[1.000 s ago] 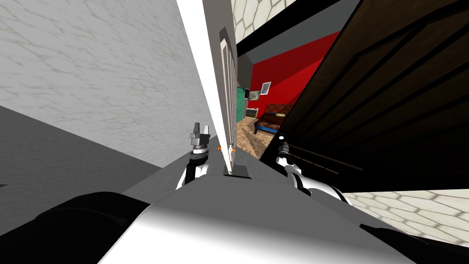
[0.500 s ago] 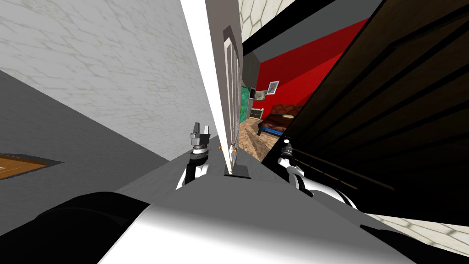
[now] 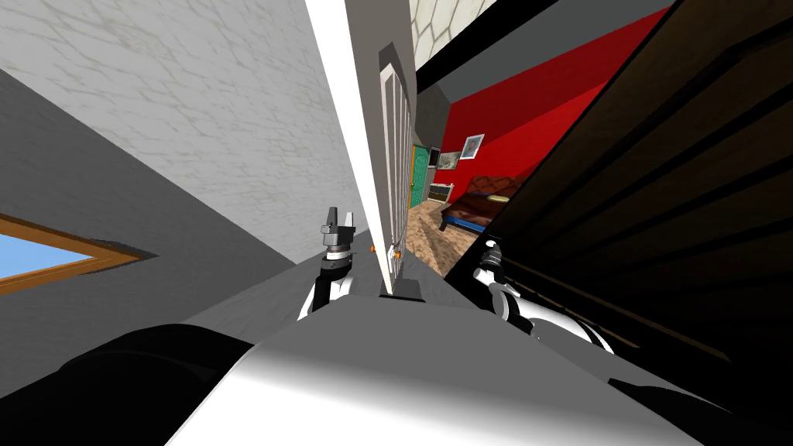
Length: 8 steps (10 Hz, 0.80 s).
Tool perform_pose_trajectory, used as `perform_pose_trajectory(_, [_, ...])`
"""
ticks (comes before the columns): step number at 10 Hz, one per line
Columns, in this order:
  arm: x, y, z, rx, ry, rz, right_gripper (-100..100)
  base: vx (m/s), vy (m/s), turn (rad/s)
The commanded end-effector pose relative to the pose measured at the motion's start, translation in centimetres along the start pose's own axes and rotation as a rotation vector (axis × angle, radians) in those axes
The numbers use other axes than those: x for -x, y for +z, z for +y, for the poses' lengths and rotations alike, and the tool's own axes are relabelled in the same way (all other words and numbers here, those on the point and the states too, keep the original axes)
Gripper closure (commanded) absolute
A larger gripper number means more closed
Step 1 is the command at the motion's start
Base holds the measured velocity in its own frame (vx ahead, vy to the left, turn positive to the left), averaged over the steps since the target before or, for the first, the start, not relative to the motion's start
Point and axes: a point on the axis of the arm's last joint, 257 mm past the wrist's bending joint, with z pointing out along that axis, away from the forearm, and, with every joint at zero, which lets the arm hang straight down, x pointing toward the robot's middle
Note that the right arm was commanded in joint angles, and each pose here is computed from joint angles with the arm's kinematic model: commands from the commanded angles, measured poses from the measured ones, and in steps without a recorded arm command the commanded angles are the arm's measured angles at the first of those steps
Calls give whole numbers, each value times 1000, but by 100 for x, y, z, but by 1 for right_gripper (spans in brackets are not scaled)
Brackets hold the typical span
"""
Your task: Pull the door open
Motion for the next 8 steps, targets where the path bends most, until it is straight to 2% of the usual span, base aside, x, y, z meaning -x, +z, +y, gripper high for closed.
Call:
perform_pose_trajectory(1, [76, -3, 14, 2, -1, -14, -100, 4, -58, 78])
perform_pose_trajectory(2, [180, -5, 14, 2, -1, -35, -100, 10, -50, 106])
perform_pose_trajectory(3, [180, -5, 14, 2, -1, -35, -100, 13, -34, 105])
perform_pose_trajectory(4, [281, -9, 15, 2, 0, -55, -100, 15, -67, 152])
perform_pose_trajectory(5, [281, -9, 15, 2, 0, -55, -100, 7, -60, 100])
perform_pose_trajectory(6, [376, -14, 15, 2, 0, -74, -100, 11, -57, 118])
perform_pose_trajectory(8, [376, -14, 15, 2, 0, -74, -100, -5, -29, 7])
